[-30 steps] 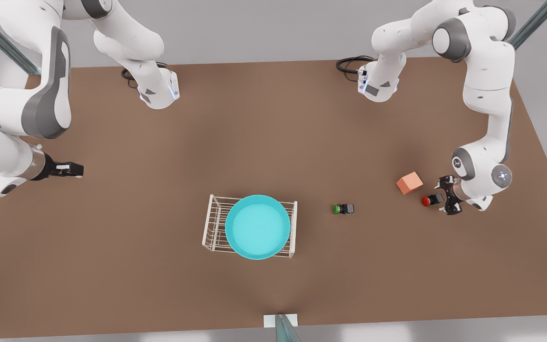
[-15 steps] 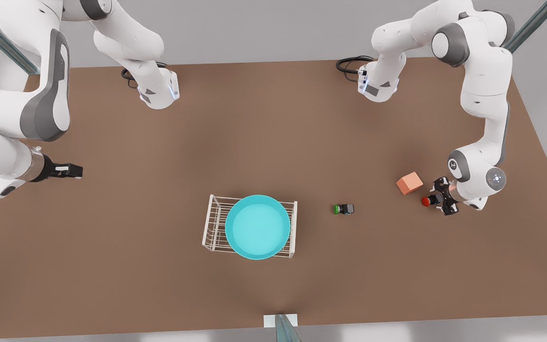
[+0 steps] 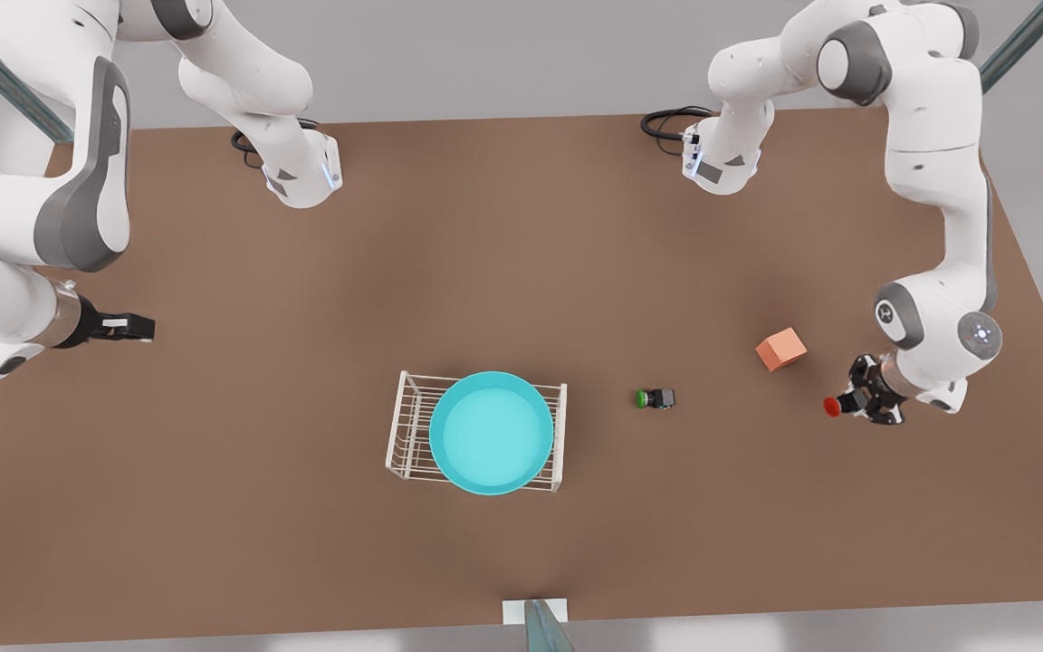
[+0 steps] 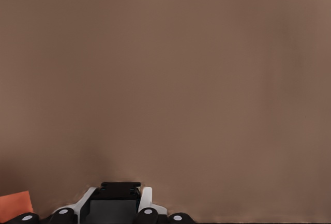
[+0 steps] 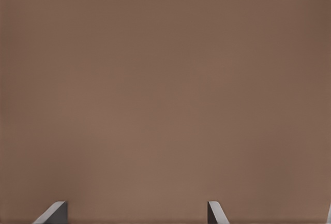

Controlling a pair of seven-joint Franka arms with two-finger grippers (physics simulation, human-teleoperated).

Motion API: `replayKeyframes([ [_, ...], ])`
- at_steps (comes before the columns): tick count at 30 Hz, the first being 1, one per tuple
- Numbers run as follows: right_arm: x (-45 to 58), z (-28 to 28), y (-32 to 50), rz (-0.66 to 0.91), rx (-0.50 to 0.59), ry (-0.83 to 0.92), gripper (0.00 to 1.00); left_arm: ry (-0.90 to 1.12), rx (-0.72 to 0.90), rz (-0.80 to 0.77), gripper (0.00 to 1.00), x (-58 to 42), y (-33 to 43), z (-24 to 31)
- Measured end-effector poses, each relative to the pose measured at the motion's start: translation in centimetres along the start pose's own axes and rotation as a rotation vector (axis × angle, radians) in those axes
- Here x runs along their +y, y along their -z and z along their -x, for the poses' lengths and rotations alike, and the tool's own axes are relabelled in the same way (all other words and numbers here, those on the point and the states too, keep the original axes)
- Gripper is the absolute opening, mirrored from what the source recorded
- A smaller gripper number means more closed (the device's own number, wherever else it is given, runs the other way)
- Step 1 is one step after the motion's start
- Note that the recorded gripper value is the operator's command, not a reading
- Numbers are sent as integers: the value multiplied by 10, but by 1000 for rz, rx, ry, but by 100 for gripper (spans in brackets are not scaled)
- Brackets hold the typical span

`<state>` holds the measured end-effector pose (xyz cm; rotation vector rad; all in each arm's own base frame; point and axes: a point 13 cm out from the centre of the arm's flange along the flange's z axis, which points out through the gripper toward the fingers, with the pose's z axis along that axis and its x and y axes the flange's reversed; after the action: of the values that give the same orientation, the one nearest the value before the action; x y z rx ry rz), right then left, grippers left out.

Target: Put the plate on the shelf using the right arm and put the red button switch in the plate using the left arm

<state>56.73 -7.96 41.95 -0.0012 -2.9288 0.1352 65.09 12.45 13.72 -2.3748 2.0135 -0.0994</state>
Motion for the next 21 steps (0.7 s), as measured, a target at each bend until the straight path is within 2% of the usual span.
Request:
replayKeyframes([
  [3,-3,1,-1,3,0,-4,100,-114,33,-50,40,-38,65,-101],
  [6,-3,1,-1,3,0,-2,100,-249,88,-47,40,-32,120,-241],
  [9,-4,2,-2,2,1,-2,100,-359,150,-4,40,5,134,-377],
  [12,-6,2,-2,3,1,-5,100,-428,181,29,40,44,124,-492],
  [16,-8,2,-3,3,2,-7,100,-454,220,10,40,93,109,-599],
  [18,-8,2,-3,3,3,-6,100,-437,240,-13,41,110,104,-630],
  [19,-8,2,-3,3,3,-6,100,-418,250,-26,92,112,102,-638],
  [21,-8,2,-3,3,2,-6,100,-360,265,-51,94,101,101,-638],
])
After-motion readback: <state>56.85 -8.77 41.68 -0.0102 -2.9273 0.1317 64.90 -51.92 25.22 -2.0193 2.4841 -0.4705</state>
